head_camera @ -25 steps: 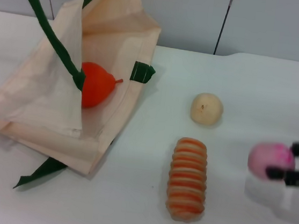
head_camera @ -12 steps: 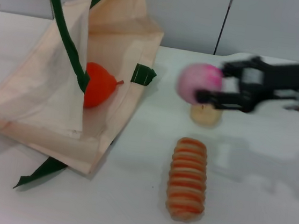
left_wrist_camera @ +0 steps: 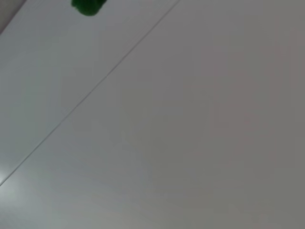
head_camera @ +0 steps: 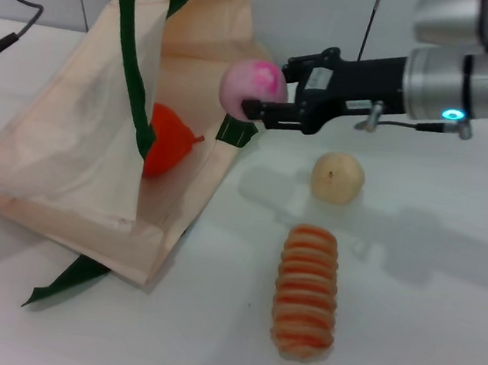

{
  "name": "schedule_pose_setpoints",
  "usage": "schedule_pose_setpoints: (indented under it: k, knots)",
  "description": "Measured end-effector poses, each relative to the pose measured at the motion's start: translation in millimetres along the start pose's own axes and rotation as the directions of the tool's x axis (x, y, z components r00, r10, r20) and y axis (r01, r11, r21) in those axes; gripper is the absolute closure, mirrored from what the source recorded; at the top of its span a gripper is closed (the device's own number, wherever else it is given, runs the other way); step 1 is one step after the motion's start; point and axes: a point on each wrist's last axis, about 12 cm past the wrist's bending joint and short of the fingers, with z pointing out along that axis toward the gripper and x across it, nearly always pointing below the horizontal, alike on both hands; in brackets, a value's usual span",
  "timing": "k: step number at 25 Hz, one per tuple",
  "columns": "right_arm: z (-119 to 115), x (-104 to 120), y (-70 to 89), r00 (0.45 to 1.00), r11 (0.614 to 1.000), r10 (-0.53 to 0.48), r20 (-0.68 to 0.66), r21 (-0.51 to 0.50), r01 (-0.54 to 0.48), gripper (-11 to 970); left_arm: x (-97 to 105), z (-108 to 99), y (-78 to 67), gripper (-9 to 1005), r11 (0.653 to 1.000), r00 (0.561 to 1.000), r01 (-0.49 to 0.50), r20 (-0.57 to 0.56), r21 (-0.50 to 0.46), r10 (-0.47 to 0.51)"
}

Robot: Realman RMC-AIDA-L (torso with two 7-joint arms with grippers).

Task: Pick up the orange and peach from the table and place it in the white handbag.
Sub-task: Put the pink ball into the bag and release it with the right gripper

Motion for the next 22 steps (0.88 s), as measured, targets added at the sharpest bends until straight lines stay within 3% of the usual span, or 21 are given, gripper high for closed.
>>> schedule_pose_setpoints:
  k: [6,14,22]
  knots:
    - [20.9,1.1,-3.2,0.998,0.996,0.001,-0.057,0.084,0.004,411,6.7,11.4,-3.5,873,0.999,0.999,0.017,-0.029,0.041,-0.016]
    - [43.6,-1.8,2.2,0.994,0.991,-0.046,-0.103,0.119,0.058,414,16.1,31.8,-8.0,873,0.996,0.996,0.033,-0.081,0.081,-0.027]
    - [51.5,-7.5,-0.2,0.990,0.983,-0.073,-0.120,0.162,0.092,415,22.6,47.9,-12.2,865,0.993,0.993,0.043,-0.117,0.112,-0.030]
